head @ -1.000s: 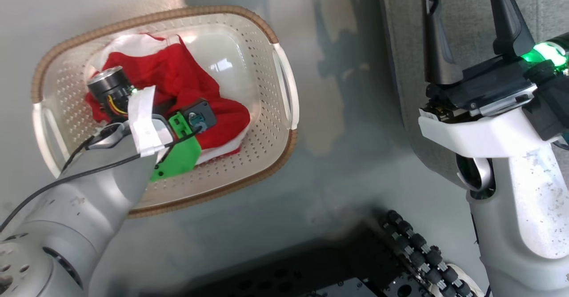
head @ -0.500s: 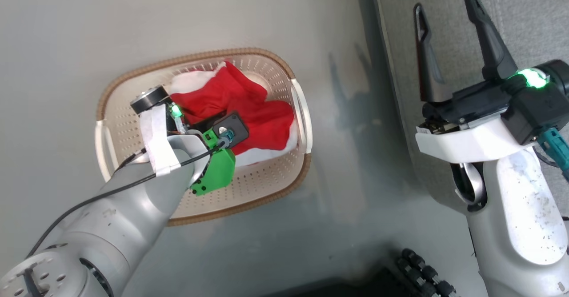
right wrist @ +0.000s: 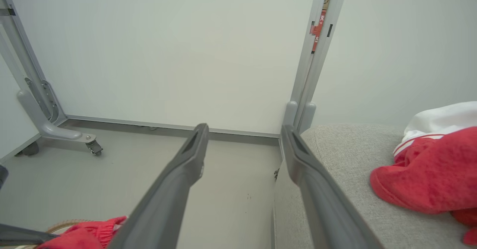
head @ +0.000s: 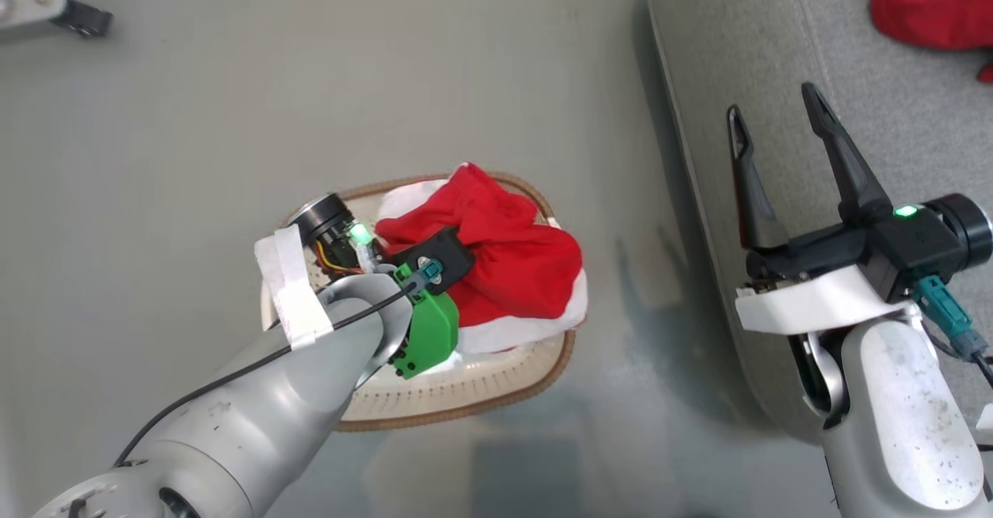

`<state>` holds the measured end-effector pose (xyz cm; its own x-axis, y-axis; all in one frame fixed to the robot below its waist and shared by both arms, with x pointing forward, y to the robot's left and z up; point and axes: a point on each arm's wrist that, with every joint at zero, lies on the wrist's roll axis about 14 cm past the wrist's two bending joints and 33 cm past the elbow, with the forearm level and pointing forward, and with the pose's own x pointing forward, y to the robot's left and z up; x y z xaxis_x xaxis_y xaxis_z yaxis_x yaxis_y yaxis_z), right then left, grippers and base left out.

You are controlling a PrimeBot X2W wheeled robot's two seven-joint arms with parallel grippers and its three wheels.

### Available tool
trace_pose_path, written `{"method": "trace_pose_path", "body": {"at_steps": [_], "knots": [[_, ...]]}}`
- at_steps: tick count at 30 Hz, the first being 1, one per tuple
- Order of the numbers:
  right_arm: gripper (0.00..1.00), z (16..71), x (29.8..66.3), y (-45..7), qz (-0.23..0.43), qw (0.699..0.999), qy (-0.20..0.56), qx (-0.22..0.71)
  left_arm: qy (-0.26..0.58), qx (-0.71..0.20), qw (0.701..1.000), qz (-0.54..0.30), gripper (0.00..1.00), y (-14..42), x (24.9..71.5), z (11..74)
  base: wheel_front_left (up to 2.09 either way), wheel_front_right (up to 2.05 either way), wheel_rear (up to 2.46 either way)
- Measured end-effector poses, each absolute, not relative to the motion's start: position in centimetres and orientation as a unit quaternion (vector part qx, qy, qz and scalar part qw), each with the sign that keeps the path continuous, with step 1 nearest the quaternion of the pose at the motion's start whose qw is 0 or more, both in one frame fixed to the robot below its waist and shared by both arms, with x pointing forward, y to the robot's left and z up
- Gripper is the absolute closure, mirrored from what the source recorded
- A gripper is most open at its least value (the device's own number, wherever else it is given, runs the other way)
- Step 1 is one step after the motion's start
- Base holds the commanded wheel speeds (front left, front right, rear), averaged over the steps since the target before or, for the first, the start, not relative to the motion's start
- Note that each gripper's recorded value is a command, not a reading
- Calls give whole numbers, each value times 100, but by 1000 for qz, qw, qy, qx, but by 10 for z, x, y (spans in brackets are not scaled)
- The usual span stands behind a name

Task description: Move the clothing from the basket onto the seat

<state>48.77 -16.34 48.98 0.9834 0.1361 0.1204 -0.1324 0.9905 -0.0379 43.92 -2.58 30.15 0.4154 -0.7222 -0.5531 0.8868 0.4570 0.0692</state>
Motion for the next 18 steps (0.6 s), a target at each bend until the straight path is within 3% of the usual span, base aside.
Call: {"method": "trace_pose_path", "body": {"at_steps": [11,18], "knots": [[0,525,458,-154,75,993,-90,-6,107,127,885,-435,100,-23,453,411,0,0,0],[0,543,444,-149,81,991,-110,-1,19,100,908,-407,100,-21,454,479,0,0,0]]}}
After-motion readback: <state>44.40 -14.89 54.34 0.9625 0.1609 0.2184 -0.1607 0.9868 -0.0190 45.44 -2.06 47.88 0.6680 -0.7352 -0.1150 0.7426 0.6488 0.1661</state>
